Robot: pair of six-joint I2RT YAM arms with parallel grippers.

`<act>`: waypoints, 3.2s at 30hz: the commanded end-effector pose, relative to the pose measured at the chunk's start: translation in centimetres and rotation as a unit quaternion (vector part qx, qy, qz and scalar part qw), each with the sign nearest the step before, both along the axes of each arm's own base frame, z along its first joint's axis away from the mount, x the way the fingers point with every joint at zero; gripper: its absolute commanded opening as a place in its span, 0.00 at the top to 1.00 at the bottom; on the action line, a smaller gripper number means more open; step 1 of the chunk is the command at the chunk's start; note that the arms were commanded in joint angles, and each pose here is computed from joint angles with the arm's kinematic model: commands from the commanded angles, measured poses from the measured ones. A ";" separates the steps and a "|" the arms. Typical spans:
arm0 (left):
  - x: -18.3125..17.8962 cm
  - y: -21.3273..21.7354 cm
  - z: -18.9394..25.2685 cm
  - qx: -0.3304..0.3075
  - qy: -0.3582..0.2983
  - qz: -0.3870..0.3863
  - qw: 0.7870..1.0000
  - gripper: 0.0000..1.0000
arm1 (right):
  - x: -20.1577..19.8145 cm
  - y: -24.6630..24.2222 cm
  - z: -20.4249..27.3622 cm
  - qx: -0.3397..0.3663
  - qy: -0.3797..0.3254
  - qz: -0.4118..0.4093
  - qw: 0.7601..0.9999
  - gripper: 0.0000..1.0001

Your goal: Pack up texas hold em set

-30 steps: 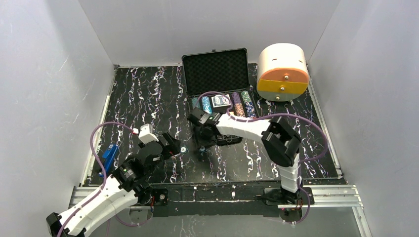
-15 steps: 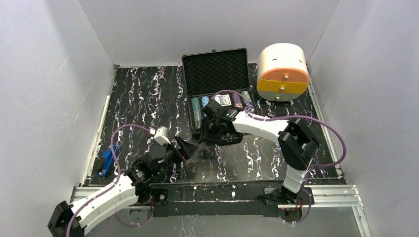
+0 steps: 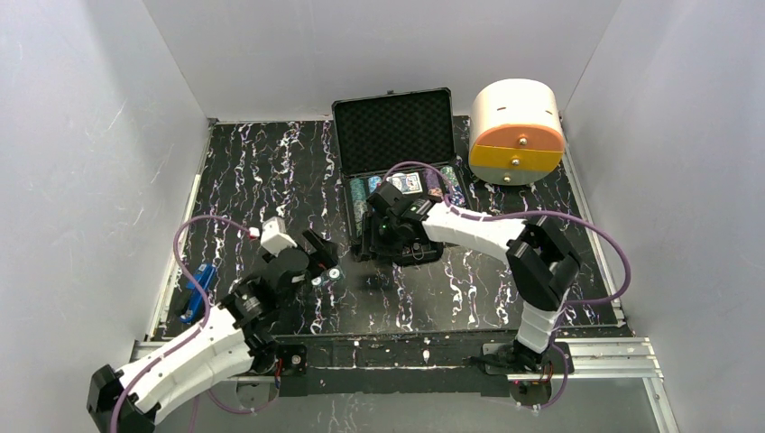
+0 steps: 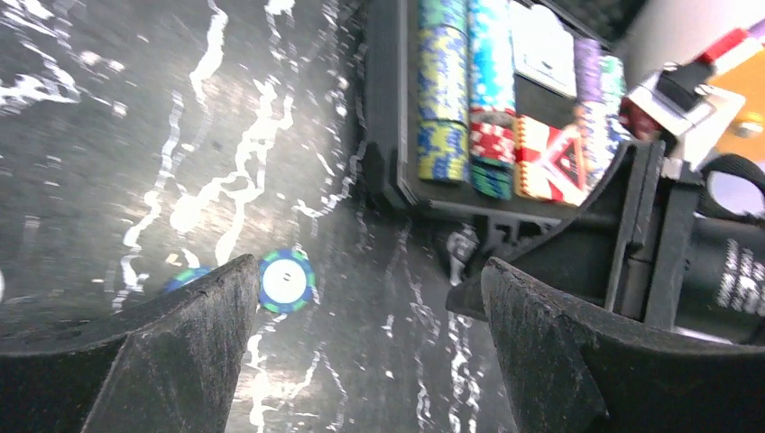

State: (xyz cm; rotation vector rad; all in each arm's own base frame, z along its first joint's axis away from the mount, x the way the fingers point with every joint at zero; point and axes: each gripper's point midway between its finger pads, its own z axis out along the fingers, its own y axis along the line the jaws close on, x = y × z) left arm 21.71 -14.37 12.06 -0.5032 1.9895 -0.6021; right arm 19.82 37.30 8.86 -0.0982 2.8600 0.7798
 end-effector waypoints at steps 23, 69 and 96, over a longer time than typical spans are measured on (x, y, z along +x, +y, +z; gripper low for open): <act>-3.1 14.3 3.0 0.193 0.039 0.269 0.943 0.23 | 1.9 8.8 -4.6 -0.190 -0.171 0.148 0.955 0.21; -3.9 13.3 0.1 0.162 0.066 0.241 0.955 0.23 | -0.7 6.9 -8.8 -0.250 -0.129 0.212 0.936 0.33; -3.9 12.6 -0.7 0.152 0.072 0.226 0.959 0.20 | -0.7 5.1 -8.4 -0.274 -0.127 0.199 0.932 0.33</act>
